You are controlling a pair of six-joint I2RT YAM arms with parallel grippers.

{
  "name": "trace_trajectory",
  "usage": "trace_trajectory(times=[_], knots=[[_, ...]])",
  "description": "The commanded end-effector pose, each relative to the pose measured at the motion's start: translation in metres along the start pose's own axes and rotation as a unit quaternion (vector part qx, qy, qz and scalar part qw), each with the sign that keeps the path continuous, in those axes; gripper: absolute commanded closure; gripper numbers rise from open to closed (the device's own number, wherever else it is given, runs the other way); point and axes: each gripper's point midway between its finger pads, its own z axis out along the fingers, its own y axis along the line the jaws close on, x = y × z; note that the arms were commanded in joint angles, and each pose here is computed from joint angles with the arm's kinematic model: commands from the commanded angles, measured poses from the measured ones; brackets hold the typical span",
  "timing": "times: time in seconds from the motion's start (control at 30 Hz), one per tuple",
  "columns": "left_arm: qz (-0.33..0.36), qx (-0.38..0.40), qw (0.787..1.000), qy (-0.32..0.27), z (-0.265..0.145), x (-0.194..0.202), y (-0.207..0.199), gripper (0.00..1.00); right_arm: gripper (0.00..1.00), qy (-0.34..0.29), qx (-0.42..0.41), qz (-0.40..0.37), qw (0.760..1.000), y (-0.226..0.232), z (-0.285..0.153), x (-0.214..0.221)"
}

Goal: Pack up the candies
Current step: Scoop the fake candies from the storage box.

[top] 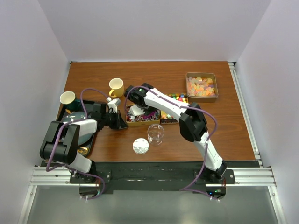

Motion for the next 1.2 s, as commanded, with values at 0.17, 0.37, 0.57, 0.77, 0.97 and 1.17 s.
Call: trace_trajectory(times=[0.17,0.37,0.57,0.77,0.97,1.17], knots=[[0.023,0.034,0.998,-0.038,0.004,-0.021,-0.012,1.0,1.0,-0.002,-0.089,-0.031,0.996,0.028,-0.008,-0.008],[0.022,0.029,0.999,-0.038,0.003,-0.023,-0.01,1.0,1.0,-0.043,-0.129,-0.023,0.99,0.041,0.004,-0.033],[0.025,0.029,0.999,-0.036,0.002,-0.029,-0.01,1.0,1.0,-0.103,-0.162,0.002,0.981,0.054,0.015,-0.045],[0.026,0.043,0.998,-0.029,-0.001,-0.035,-0.014,1.0,1.0,-0.184,-0.188,0.031,0.964,0.054,0.03,-0.047],[0.011,0.05,0.998,-0.027,-0.014,-0.044,-0.006,0.98,1.0,-0.227,-0.192,0.012,0.955,0.052,0.033,-0.044],[0.004,0.058,0.998,-0.016,-0.031,-0.059,-0.002,0.81,1.0,-0.286,-0.187,0.036,0.939,0.045,0.033,-0.058]])
